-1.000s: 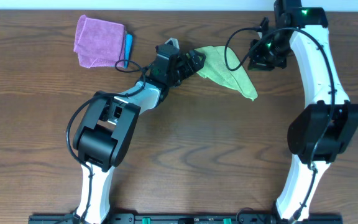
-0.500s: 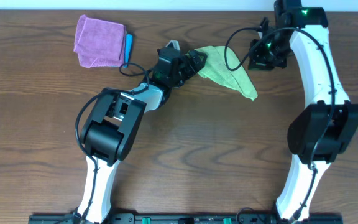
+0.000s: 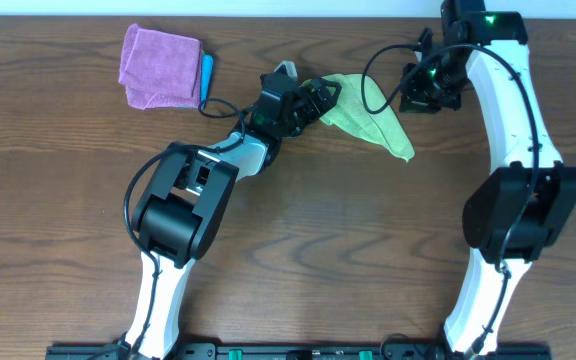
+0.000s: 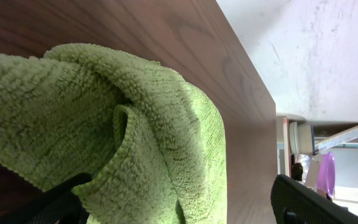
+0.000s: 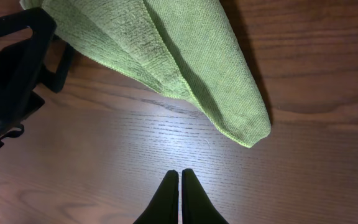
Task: Fold the cloth
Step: 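Reach the left gripper to the green cloth's left corner and grasp it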
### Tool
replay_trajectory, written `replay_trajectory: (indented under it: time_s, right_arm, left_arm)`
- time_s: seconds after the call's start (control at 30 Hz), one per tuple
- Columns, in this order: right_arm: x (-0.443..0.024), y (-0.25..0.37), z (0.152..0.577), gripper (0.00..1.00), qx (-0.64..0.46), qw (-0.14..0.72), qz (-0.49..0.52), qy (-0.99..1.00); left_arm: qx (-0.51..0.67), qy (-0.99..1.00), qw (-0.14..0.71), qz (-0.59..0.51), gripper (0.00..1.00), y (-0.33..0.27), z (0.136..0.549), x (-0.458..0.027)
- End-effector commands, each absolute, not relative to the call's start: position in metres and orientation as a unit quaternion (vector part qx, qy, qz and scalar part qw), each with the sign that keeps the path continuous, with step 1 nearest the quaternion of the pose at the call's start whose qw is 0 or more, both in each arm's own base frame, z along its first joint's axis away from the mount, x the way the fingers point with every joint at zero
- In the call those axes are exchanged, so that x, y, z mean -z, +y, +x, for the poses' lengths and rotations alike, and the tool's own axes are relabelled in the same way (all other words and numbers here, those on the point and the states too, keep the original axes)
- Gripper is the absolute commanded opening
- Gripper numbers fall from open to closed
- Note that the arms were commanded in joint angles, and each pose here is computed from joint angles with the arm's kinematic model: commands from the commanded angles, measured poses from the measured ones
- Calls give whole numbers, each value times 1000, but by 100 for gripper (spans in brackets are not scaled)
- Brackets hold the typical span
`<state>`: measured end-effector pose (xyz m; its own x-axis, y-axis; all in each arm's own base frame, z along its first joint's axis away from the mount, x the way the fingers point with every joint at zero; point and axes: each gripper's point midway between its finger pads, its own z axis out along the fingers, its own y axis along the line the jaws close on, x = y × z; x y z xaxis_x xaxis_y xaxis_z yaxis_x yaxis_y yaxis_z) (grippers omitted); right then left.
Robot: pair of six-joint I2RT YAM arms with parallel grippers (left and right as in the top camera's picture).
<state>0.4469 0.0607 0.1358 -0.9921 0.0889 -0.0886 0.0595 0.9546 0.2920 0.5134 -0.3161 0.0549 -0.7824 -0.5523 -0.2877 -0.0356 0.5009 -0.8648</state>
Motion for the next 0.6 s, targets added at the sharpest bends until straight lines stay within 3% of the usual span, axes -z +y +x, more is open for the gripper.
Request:
replay_trajectory:
  time_s: [0.0,0.27,0.53,0.57]
  right_arm:
    - [-148,63,446,4,-152,64,28,986]
    - [-148,63,446,2,-152,64,28,986]
    - [-148,63,445,2,-152,62,28,986]
    - [-147,63,445,2,-152,61,28,986]
  left_arm:
    - [465,820,280,-182,90,-318,519,-54]
    - [443,825,291,-195,75,-320,518,-45]
    - [438,825,297,-197,41,-318,520,-45]
    - [438,825,297,-197,34,-318,520,-45]
